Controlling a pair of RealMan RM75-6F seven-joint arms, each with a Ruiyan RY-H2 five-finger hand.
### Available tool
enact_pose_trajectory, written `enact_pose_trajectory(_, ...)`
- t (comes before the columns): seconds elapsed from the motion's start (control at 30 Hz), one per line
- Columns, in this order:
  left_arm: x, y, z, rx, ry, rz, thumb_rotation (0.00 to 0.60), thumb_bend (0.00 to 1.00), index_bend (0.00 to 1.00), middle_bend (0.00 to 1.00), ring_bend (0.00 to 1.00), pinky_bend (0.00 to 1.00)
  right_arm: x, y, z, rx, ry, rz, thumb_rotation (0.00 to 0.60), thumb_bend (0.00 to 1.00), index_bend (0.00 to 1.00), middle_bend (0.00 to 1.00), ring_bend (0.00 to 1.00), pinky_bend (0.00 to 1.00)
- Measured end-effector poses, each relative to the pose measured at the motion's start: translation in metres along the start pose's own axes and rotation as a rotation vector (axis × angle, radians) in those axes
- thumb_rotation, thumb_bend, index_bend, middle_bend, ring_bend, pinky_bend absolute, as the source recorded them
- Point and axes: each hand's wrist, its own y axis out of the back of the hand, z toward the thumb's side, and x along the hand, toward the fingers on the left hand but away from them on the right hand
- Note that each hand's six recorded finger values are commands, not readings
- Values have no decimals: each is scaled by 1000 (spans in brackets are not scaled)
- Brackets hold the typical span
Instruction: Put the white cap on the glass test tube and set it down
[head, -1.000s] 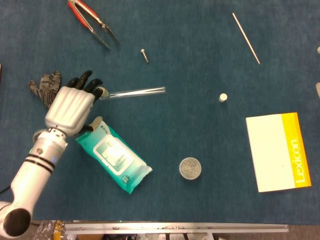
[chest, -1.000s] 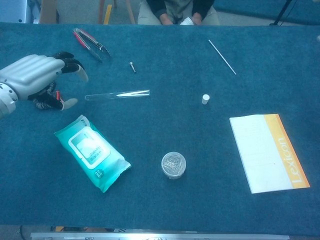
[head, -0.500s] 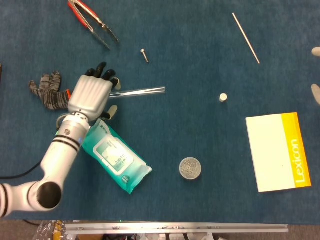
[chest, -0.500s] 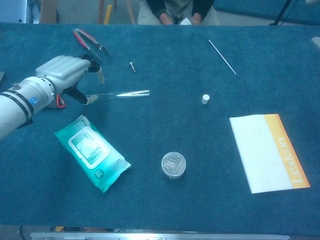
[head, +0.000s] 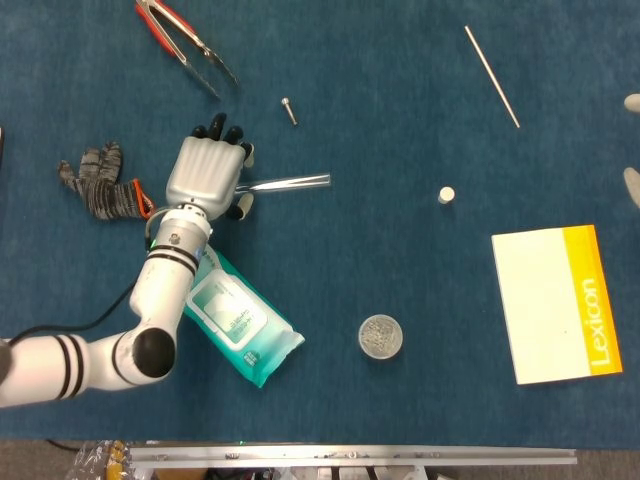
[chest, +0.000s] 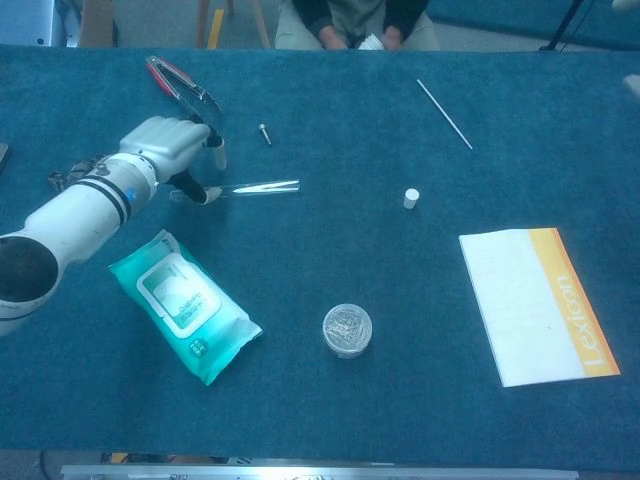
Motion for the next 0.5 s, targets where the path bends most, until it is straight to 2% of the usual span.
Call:
enact_pose_trajectory(0.3, 7, -9, 10, -4, -4, -16, 469, 328, 331, 146, 4, 163, 2, 2, -3, -1, -5, 1, 600, 305, 262, 177, 23, 174)
enact_pose_trajectory(0.5, 9, -14, 16, 4, -11, -20, 442, 328, 318, 120, 3, 163, 3, 3, -4, -7, -11, 2, 600, 304, 262, 177, 23, 174)
